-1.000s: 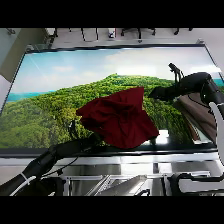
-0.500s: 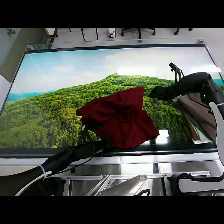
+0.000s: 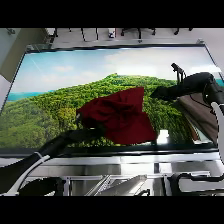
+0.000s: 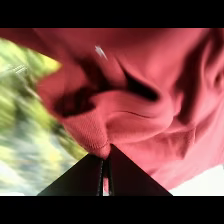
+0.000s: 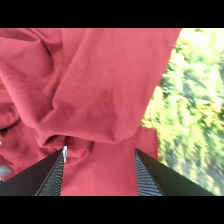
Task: Fold the shirts.
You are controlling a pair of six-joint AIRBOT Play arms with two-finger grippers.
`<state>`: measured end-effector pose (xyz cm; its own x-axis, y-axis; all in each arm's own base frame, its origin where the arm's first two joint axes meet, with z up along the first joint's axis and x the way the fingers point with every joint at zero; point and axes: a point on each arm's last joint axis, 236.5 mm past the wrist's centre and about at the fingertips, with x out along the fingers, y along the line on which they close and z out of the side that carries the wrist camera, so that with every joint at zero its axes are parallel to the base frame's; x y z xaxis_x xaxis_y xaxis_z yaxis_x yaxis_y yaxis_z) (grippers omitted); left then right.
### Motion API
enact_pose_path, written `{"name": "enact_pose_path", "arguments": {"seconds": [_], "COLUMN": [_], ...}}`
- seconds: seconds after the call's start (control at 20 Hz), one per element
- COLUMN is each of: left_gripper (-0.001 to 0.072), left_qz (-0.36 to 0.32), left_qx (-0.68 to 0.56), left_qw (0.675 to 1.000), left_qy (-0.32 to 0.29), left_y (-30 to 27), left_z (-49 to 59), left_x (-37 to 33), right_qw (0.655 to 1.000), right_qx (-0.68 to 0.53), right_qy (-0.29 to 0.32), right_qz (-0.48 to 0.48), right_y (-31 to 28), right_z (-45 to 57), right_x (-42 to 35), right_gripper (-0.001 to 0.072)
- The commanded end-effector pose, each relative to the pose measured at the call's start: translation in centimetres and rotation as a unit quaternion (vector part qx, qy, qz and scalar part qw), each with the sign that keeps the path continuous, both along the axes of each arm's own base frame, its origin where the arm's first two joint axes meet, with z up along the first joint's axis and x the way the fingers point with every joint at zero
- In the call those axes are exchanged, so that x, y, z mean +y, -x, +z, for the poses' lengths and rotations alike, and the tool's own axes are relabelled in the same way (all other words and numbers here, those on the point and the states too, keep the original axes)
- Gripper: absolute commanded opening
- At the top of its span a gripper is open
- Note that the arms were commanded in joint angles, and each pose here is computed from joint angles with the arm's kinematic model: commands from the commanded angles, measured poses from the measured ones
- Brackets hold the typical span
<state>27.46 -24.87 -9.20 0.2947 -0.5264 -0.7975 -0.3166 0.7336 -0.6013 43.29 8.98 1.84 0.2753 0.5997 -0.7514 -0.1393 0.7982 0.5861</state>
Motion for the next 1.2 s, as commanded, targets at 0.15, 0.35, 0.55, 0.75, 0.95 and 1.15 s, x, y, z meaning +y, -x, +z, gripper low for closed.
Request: {"name": "enact_pose_path", "arguments": {"seconds": [0.15, 0.35, 0.55, 0.75, 0.95, 1.15], "left_gripper": [0.0011, 0.0011, 0.0011, 0.0011, 0.0011, 0.0012], "left_qz": [0.069, 0.149, 0.141, 0.095, 0.061, 0.037], "left_qx": [0.062, -0.01, 0.005, 0.046, 0.037, 0.005], "left_qw": [0.982, 0.974, 0.98, 0.987, 0.989, 0.989], "left_qy": [-0.167, -0.171, -0.141, -0.122, -0.128, -0.143], "left_y": [1.1, -0.4, -0.8, -1.5, -3.2, -5.1], "left_z": [4.1, 8.4, 7.2, 4.7, 4.6, 5.7], "left_x": [23.7, 31.9, 33.2, 32.4, 31.3, 30.2], "right_qw": [0.998, 0.994, 0.992, 0.992, 0.985, 0.986], "right_qx": [0.056, 0.11, 0.122, 0.125, 0.168, 0.165], "right_qy": [-0.019, -0.016, -0.018, -0.008, -0.005, -0.014], "right_qz": [0.004, 0.012, 0.018, 0.007, 0.026, 0.011], "right_y": [2.7, 6.1, 7.6, 7.7, 10.1, 9.9], "right_z": [-1.5, -6.6, -8.4, -9.7, -12.7, -14.3], "right_x": [-0.7, 3.3, 8.5, 12.4, 16.1, 18.6], "right_gripper": [0.0486, 0.0486, 0.0486, 0.0486, 0.0486, 0.0323]}}
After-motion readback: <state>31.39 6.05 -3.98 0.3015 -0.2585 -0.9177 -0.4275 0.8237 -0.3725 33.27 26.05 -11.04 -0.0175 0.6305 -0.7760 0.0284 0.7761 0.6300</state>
